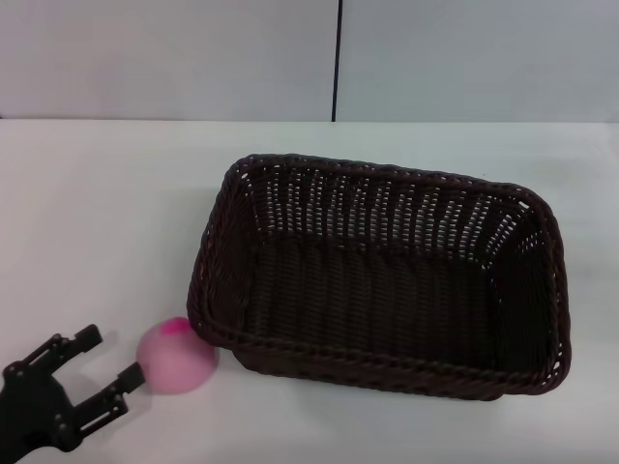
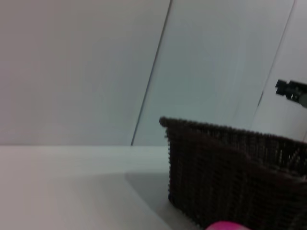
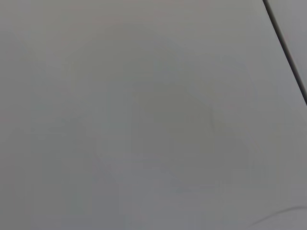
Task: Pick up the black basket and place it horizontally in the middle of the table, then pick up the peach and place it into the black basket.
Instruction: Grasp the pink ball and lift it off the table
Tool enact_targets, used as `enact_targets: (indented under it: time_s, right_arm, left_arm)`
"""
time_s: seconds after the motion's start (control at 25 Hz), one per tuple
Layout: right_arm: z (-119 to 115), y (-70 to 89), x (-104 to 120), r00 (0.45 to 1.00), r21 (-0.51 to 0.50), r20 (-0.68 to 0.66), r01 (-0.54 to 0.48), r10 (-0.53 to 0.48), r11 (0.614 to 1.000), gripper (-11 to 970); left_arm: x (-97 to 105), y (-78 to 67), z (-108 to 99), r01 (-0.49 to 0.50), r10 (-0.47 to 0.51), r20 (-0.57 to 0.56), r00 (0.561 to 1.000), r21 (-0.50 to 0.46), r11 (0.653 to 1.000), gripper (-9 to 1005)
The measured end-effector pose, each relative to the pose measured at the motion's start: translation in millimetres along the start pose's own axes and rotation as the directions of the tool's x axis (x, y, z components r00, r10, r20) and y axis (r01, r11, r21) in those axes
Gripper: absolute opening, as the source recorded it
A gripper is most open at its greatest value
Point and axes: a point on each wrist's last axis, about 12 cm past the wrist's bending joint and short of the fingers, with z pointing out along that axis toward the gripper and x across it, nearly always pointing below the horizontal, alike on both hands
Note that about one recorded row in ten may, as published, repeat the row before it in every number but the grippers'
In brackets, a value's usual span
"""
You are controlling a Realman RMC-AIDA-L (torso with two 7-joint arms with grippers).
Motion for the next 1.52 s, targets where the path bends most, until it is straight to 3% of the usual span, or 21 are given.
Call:
enact_targets:
  time_s: [0.6,0.96,1.16,1.36,1.52]
  right_arm:
    - [-6.1,-4.7,6.1,1.000,0.043,-0.013,0.002,-0.001,0.999,464]
    - [-6.6,-4.6,7.5,1.000,0.046,-0.016,0.006,-0.006,0.999,464]
    - [-7.9,-4.3,10.7,1.000,0.052,-0.020,0.006,-0.005,0.999,464]
    - [-8.0,-4.7,10.7,1.000,0.055,-0.018,0.004,-0.003,0.998,464]
    - [-9.1,-5.9,10.2,1.000,0.063,-0.013,0.002,-0.001,0.998,464]
  left_arm:
    - [-1.5,-0.2,26.3,0.000,0.004,-0.045,0.999,0.093,0.996,797]
    - [-0.4,-1.5,31.6,0.000,0.008,-0.068,0.998,0.122,0.993,674]
    - [-0.7,-1.7,31.3,0.001,0.007,-0.066,0.998,0.124,0.992,439]
    - [-2.3,-1.9,30.5,0.001,0.006,-0.053,0.999,0.128,0.992,270]
    - [-5.7,1.4,25.5,-0.003,0.005,-0.021,1.000,0.095,0.995,251]
